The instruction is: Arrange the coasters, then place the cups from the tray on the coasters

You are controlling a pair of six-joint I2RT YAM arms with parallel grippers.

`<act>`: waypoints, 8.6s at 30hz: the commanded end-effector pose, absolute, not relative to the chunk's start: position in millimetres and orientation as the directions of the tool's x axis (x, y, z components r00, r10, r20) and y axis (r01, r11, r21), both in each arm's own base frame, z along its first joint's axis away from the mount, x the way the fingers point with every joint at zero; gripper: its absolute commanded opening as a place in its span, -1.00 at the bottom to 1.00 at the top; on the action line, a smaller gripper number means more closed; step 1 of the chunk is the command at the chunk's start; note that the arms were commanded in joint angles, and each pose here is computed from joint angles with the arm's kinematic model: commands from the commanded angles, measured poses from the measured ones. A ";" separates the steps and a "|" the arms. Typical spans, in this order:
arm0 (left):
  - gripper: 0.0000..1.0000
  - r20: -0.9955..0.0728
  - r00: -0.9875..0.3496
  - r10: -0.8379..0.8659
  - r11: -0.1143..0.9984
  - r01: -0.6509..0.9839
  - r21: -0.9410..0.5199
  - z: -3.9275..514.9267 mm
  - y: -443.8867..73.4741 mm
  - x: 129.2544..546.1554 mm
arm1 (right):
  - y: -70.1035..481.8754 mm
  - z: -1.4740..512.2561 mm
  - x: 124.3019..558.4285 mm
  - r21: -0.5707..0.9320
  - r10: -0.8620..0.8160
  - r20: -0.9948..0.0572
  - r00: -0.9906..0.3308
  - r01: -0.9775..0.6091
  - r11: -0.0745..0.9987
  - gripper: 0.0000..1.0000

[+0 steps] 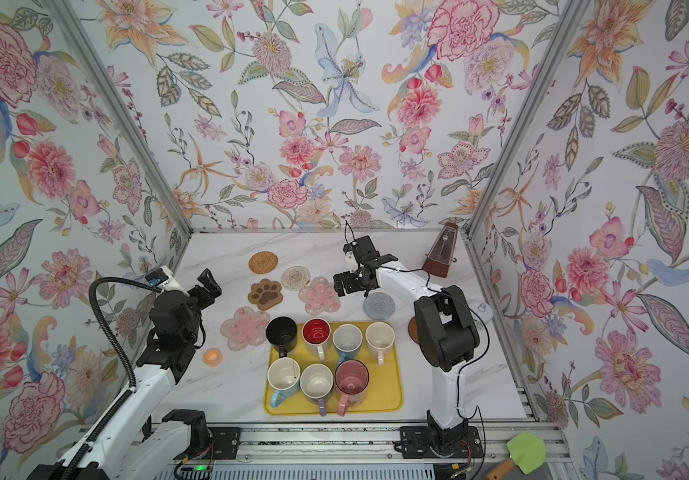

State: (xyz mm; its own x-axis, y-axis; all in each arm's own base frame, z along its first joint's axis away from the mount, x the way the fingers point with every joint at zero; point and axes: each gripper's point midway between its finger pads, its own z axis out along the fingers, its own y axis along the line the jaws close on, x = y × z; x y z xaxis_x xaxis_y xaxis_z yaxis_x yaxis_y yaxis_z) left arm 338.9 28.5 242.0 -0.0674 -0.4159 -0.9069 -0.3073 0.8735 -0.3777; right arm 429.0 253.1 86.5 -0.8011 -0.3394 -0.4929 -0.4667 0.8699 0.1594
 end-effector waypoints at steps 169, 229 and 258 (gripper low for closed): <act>0.98 -0.887 -0.191 -0.420 0.900 -0.213 -0.381 252.9 2.5 377.9 | 129.1 -4.7 417.1 0.019 -0.037 -0.310 -0.950 -0.045 0.999 0.39; 0.98 -0.887 -0.238 -0.397 0.916 -0.163 -0.367 243.6 -9.6 369.0 | 23.4 39.8 302.6 0.207 0.455 -0.379 -0.806 0.405 0.891 0.46; 0.98 -0.892 -0.231 -0.390 0.918 -0.172 -0.357 247.0 -7.0 365.9 | 28.7 13.6 332.9 0.158 0.408 -0.377 -0.831 0.376 0.913 -0.01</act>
